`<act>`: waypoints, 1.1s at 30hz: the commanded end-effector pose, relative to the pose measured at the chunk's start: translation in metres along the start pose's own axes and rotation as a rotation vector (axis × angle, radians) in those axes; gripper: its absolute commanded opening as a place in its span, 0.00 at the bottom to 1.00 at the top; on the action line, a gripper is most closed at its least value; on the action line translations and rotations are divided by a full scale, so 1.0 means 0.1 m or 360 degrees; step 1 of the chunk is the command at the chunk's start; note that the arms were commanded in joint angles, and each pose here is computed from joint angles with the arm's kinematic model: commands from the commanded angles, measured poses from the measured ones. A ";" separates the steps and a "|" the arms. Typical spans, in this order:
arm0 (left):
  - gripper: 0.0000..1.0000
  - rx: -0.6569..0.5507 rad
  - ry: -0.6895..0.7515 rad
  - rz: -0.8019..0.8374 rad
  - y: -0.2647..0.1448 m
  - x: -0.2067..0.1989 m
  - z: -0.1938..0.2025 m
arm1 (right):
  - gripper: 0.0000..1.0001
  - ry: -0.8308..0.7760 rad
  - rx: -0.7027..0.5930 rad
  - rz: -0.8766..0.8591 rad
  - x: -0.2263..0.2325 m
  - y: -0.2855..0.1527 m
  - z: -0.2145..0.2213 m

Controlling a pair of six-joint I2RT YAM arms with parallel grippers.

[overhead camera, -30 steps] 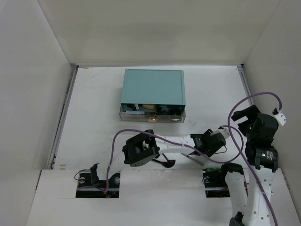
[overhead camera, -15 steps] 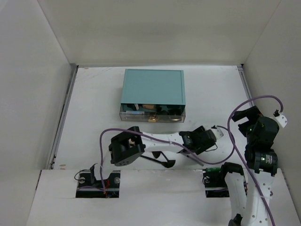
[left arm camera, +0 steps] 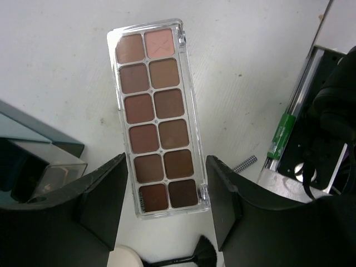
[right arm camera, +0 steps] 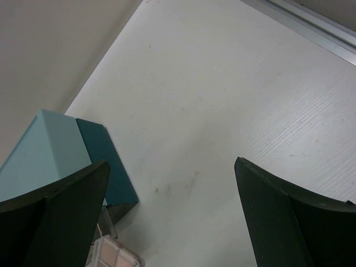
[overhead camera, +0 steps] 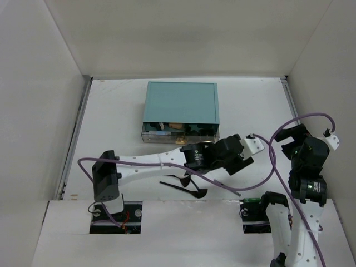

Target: Organize the makeup

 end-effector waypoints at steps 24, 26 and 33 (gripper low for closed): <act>0.13 -0.0313 -0.0467 0.0837 -0.86 1.60 0.10 | 1.00 0.0051 -0.0021 -0.0129 0.18 0.09 -0.05; 0.16 -0.0315 -0.0502 0.0893 -0.85 1.66 0.13 | 1.00 0.0045 -0.0018 -0.0125 0.17 0.09 -0.04; 0.17 -0.0231 -0.0565 0.0883 -0.71 1.78 0.33 | 1.00 0.0032 -0.0005 -0.0104 0.16 0.14 -0.03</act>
Point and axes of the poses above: each gripper's point midway between its finger pads, its own y axis out along the fingers, its own x axis along the line the jaws close on, z = x × y, the point moved 4 cm from there along -y, back along the fingers, and after that the axes turned 5 degrees about y, right-handed, at the moved point
